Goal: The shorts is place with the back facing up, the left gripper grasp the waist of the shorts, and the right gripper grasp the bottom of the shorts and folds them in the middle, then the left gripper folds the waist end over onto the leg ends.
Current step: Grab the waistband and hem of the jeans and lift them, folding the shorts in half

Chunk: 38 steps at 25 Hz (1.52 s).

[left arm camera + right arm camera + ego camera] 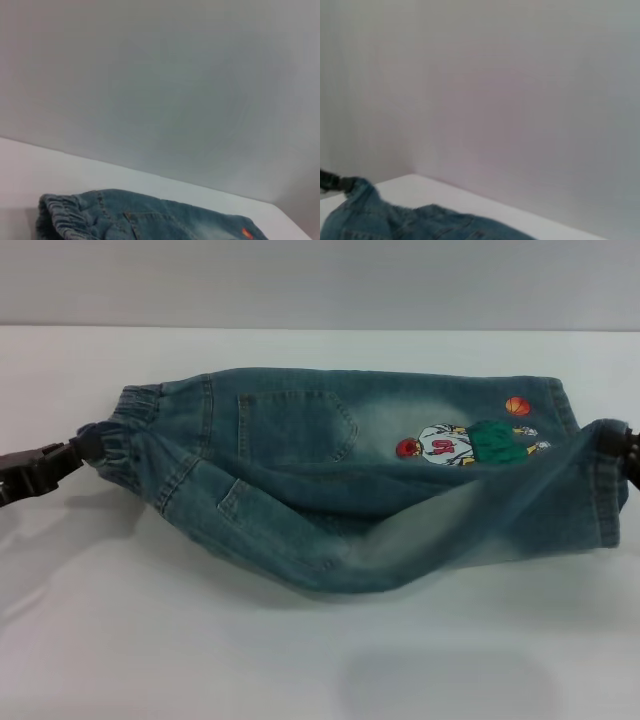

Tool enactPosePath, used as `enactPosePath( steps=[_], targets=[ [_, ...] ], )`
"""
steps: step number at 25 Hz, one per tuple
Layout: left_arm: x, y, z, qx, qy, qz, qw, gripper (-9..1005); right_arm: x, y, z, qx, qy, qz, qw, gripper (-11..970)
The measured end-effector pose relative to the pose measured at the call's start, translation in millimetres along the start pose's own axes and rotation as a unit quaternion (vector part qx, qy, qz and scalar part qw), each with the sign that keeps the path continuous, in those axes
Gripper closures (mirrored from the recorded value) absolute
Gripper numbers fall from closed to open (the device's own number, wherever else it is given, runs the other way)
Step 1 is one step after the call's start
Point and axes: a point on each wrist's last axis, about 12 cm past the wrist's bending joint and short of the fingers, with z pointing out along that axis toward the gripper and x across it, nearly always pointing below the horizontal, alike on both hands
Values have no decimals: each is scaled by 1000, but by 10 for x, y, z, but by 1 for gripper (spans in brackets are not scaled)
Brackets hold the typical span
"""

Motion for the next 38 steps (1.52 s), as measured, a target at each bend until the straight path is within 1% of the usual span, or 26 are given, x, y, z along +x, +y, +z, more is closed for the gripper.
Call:
enactPosePath(
  steps=[1, 4, 9, 10, 11, 13, 15, 19, 27, 38],
  targets=[
    [37, 8, -1, -2, -10, 2, 1000, 984, 0, 0, 0, 0, 0, 0, 1000, 960],
    [93, 13, -20, -2, -41, 7, 999, 985, 54, 6, -32, 23, -23, -14, 999, 960],
    [135, 33, -87, -15, -100, 24, 995, 985, 104, 0, -76, 64, -60, -34, 996, 960],
    [135, 33, -87, -15, -100, 24, 995, 985, 113, -13, -92, 82, -74, -41, 993, 960],
    [135, 33, -87, -15, -100, 24, 995, 986, 113, -13, -92, 82, -74, -41, 993, 960],
    [170, 46, -91, -23, -117, 35, 992, 986, 127, -23, -110, 101, -89, -46, 990, 960],
    [181, 51, -86, -25, -120, 35, 992, 986, 142, -26, -114, 113, -98, -52, 987, 960],
    [214, 51, -53, -26, -123, 32, 992, 986, 163, -23, -112, 120, -98, -66, 986, 960],
    [254, 58, -63, -32, -124, 39, 991, 987, 222, -34, -105, 140, -93, -69, 983, 960],
    [325, 54, -145, -39, -129, 52, 989, 988, 350, 10, -176, 180, -98, -83, 975, 961]
  ],
)
